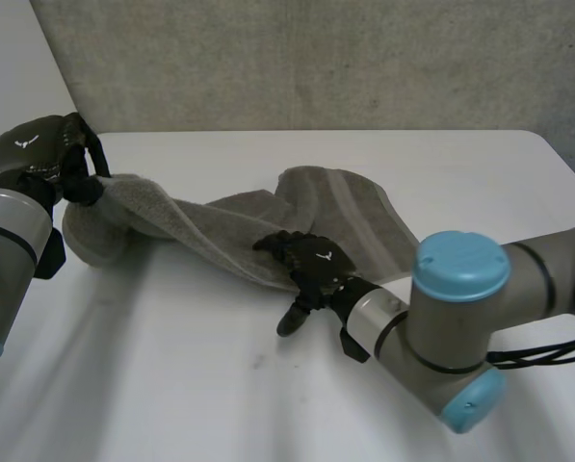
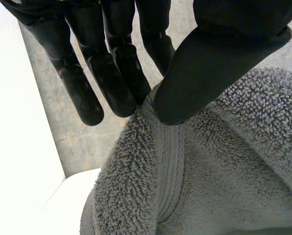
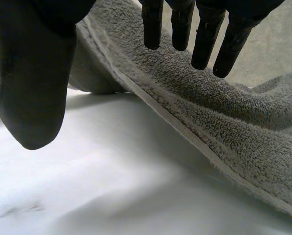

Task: Fold the towel.

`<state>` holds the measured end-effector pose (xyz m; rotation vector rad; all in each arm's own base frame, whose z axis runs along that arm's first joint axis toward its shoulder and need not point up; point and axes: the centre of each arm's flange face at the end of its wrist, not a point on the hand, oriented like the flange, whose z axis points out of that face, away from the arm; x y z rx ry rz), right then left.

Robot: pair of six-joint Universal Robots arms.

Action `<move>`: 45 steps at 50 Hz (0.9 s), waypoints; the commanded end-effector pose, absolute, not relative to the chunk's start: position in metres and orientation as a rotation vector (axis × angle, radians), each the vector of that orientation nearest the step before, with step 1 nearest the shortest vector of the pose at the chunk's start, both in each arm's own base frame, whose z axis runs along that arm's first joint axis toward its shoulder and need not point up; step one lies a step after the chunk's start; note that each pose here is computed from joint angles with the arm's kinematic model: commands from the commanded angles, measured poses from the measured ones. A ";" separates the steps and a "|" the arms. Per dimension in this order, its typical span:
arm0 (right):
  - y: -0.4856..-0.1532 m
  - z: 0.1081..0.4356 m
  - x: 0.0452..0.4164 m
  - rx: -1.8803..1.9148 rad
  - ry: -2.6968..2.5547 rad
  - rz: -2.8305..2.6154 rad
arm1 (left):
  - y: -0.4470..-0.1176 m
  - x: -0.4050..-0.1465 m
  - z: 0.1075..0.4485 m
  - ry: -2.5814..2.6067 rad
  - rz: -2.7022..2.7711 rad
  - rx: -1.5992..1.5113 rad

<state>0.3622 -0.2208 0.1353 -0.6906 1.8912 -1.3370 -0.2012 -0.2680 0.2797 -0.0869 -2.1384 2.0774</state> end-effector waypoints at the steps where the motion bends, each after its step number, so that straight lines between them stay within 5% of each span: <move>1: -0.240 0.112 0.370 -0.643 1.943 -1.413 | -0.269 -0.198 0.281 -2.131 2.071 -0.045; 15: -0.263 0.119 0.370 -0.644 1.911 -1.602 | -0.276 -0.179 0.288 -2.107 2.093 0.081; 32: -0.336 0.108 0.294 -0.515 2.110 -1.716 | -0.281 -0.169 0.284 -2.133 2.099 0.118; 45: -0.327 0.110 0.295 -0.566 2.126 -1.587 | -0.281 -0.170 0.282 -2.138 2.094 0.113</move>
